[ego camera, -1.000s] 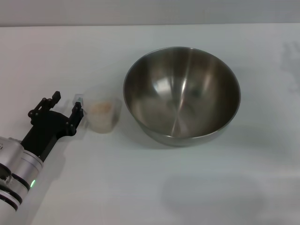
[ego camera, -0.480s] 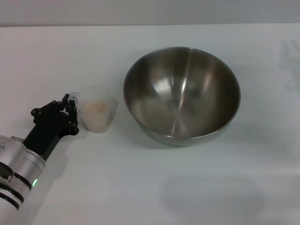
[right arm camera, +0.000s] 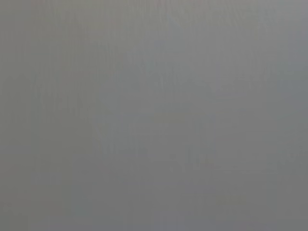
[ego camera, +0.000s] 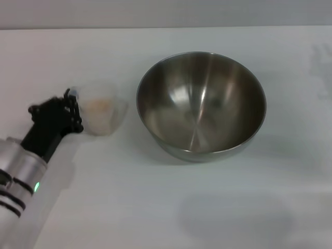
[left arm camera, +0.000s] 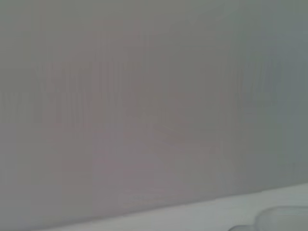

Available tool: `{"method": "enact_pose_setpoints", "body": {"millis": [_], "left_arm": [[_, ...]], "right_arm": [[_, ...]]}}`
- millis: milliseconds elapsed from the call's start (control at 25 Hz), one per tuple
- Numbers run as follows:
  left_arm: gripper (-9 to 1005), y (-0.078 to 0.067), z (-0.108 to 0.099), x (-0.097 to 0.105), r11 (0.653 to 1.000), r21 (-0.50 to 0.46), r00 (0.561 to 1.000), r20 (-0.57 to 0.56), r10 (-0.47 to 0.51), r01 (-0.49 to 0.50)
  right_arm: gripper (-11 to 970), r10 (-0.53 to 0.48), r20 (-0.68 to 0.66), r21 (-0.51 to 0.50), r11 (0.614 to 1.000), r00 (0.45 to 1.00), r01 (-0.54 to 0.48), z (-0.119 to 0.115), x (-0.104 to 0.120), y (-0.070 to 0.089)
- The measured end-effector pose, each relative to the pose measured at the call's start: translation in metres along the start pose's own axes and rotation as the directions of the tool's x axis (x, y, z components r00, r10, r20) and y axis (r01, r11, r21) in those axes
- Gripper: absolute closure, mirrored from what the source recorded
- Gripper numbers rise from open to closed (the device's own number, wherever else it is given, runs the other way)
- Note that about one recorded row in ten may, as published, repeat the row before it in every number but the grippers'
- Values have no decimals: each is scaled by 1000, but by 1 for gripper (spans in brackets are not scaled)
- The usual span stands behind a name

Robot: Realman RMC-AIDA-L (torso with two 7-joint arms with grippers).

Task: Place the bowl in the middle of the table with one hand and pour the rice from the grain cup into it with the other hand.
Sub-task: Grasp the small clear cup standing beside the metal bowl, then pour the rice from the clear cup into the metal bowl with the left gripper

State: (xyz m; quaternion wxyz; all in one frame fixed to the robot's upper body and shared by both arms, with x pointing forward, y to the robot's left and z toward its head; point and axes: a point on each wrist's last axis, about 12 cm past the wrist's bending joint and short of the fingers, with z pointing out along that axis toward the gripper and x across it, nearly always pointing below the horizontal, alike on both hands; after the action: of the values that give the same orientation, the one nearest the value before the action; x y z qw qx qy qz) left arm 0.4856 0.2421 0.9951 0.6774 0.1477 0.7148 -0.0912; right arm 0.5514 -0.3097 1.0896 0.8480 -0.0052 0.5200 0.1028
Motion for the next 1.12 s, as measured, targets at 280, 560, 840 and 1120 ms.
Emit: {"method": "enact_pose_setpoints", "body": {"millis": [280, 560, 840, 1120], "left_arm": [[969, -4, 27, -40, 950, -65, 923, 222, 313, -306], [968, -20, 54, -67, 772, -141, 712, 312, 629, -620], [967, -47, 66, -82, 515, -194, 406, 415, 814, -835], [965, -68, 63, -85, 231, -311, 80, 431, 899, -922]], "right_arm": [[727, 0, 4, -3, 1000, 1000, 0, 2, -1, 0], [728, 1, 19, -13, 1000, 1000, 0, 5, -2, 2], [728, -10, 23, -15, 1000, 1000, 11, 9, -2, 3], [728, -45, 24, -19, 999, 999, 45, 10, -2, 4]]}}
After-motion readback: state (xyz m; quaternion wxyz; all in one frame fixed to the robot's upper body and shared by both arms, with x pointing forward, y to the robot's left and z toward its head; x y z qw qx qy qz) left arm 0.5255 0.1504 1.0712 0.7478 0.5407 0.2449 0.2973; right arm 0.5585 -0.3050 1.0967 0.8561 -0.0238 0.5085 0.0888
